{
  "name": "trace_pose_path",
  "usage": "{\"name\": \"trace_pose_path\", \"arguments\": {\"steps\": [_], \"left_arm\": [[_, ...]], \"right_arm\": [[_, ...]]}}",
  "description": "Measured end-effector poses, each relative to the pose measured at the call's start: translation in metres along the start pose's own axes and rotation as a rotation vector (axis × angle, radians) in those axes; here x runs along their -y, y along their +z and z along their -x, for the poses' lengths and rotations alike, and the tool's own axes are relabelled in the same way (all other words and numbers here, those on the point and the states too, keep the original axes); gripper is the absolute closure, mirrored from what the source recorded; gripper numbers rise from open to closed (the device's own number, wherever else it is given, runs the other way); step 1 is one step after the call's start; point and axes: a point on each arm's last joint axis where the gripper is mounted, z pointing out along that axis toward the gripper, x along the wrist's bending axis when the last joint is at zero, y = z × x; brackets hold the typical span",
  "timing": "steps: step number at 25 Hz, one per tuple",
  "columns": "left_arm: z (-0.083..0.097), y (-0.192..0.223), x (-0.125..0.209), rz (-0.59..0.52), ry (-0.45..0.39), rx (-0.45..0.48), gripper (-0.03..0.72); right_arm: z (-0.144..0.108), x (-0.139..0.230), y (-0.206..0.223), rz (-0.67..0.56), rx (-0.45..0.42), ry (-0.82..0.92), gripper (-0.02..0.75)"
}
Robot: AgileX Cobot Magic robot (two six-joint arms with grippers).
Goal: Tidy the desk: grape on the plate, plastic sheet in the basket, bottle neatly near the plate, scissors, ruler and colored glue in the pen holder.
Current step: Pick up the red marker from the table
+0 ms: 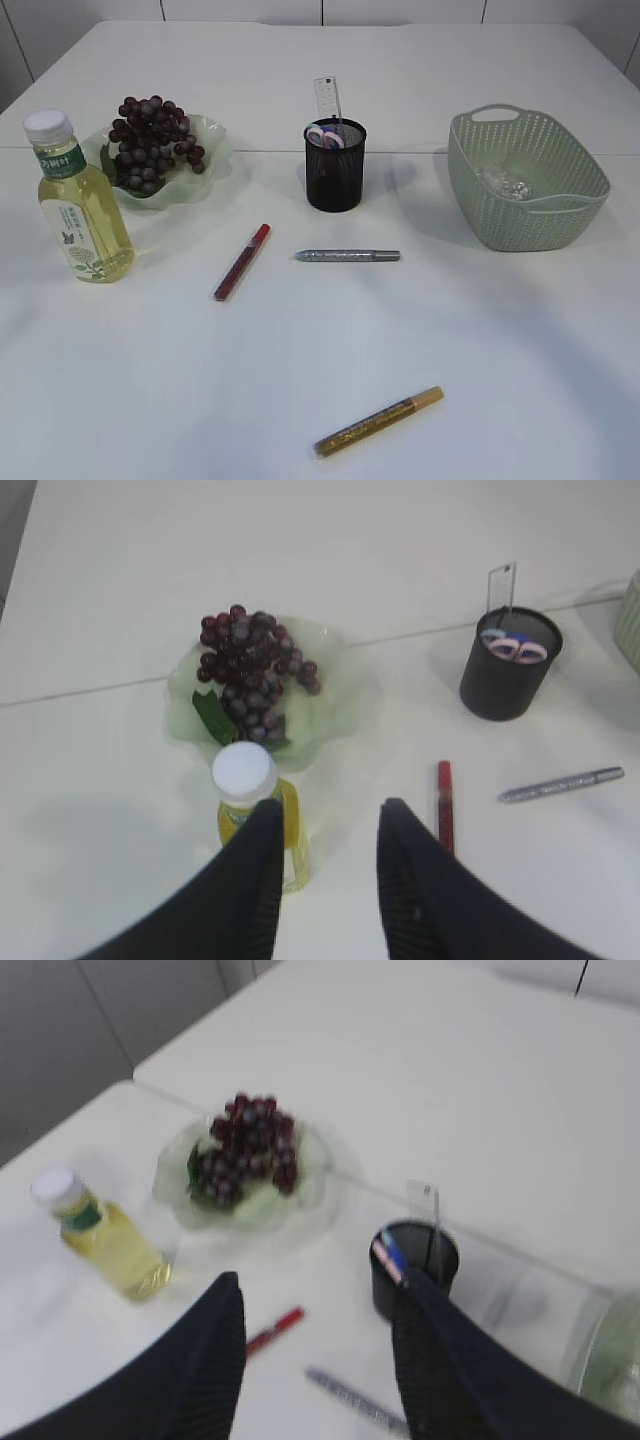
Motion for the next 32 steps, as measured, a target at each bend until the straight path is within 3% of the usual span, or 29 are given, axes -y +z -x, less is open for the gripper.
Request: {"name": "trace_pose_path", "arguments": {"steps": [5, 7, 16, 25, 32], "left_arm": [[0.003, 0.011, 0.008, -0.102, -0.028, 0.013, 0.449], [0.007, 0.016, 0.011, -0.139, -0.046, 0.046, 0.449], [0.040, 0.062, 0.010, -0.373, -0.005, 0.142, 0.434], [0.055, 0.124, 0.016, -0.633, 0.013, 0.119, 0.419], [0.068, 0.188, 0.033, -0.755, 0.016, 0.110, 0.368]], "right_arm": [[-0.008, 0.029, -0.008, -0.333, -0.076, 0.043, 0.351], [-0.009, 0.034, -0.009, -0.393, -0.088, 0.051, 0.351], [-0.015, 0.052, 0.002, -0.477, -0.150, 0.176, 0.352], [-0.024, 0.103, -0.010, -0.619, -0.189, 0.260, 0.352], [-0.031, 0.124, -0.045, -0.620, -0.189, 0.262, 0.352]]}}
